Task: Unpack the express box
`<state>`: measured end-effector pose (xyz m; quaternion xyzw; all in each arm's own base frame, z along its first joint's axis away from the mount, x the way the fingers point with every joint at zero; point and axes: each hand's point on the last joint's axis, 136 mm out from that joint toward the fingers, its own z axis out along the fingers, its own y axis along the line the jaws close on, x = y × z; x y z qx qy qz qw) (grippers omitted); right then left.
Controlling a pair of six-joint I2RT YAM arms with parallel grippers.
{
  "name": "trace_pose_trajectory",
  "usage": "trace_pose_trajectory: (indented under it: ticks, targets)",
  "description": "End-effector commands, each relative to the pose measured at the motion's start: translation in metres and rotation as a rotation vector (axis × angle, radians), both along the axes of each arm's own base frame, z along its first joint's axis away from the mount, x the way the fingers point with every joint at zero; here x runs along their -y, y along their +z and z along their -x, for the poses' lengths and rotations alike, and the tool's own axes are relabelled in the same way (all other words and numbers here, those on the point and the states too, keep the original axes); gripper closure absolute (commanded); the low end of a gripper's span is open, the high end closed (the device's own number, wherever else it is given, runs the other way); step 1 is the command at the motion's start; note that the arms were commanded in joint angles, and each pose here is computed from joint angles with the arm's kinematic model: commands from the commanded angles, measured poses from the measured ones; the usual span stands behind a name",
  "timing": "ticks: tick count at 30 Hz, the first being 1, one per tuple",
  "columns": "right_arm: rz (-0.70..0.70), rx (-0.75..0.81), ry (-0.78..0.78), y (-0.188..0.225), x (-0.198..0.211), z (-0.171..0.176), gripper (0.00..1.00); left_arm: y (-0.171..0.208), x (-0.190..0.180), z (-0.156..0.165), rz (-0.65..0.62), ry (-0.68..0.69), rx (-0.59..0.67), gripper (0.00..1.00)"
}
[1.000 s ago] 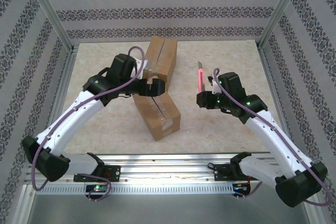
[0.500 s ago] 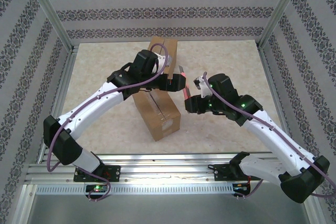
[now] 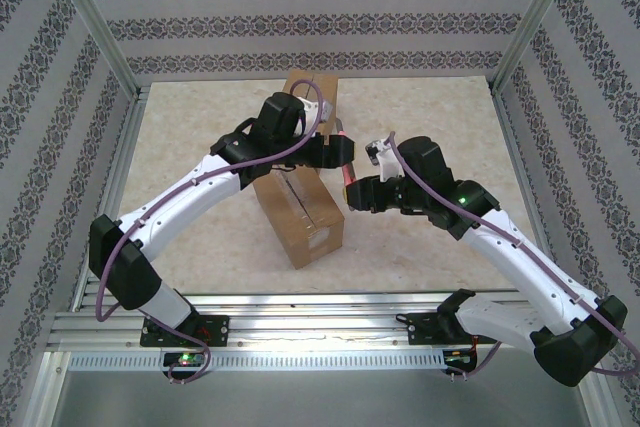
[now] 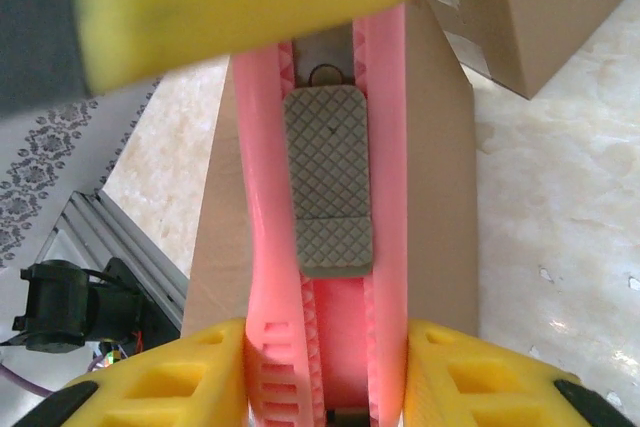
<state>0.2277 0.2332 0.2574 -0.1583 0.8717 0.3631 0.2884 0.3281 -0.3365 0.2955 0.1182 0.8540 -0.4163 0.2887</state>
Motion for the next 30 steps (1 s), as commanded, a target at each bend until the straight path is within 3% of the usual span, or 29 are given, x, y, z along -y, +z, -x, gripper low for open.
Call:
trace_pose_trajectory:
  ticks: [1, 7, 16, 19, 24, 30]
  targets:
    - [-0.041, -0.001, 0.025, 0.003, -0.01, 0.001, 0.64, 0.009, 0.013, -0.003, 0.062, -0.022, 0.02, 0.41]
    - [-0.057, -0.005, 0.022, 0.002, -0.013, -0.001, 0.64, 0.006, 0.017, -0.002, 0.081, -0.033, 0.002, 0.61]
    - [-0.068, -0.007, 0.015, 0.002, -0.016, -0.004, 0.64, 0.002, 0.016, 0.0, 0.074, -0.032, -0.005, 1.0]
    - [-0.07, -0.002, -0.001, 0.004, -0.014, -0.005, 0.54, 0.0, 0.014, -0.001, 0.064, -0.023, -0.002, 1.0]
    - [-0.111, 0.028, -0.029, 0.013, -0.011, -0.008, 0.2, 0.005, 0.006, -0.002, 0.039, -0.005, 0.028, 1.0]
    - [-0.281, 0.044, -0.014, 0.033, -0.009, -0.014, 0.14, 0.045, 0.003, -0.001, 0.164, -0.06, 0.099, 1.0]
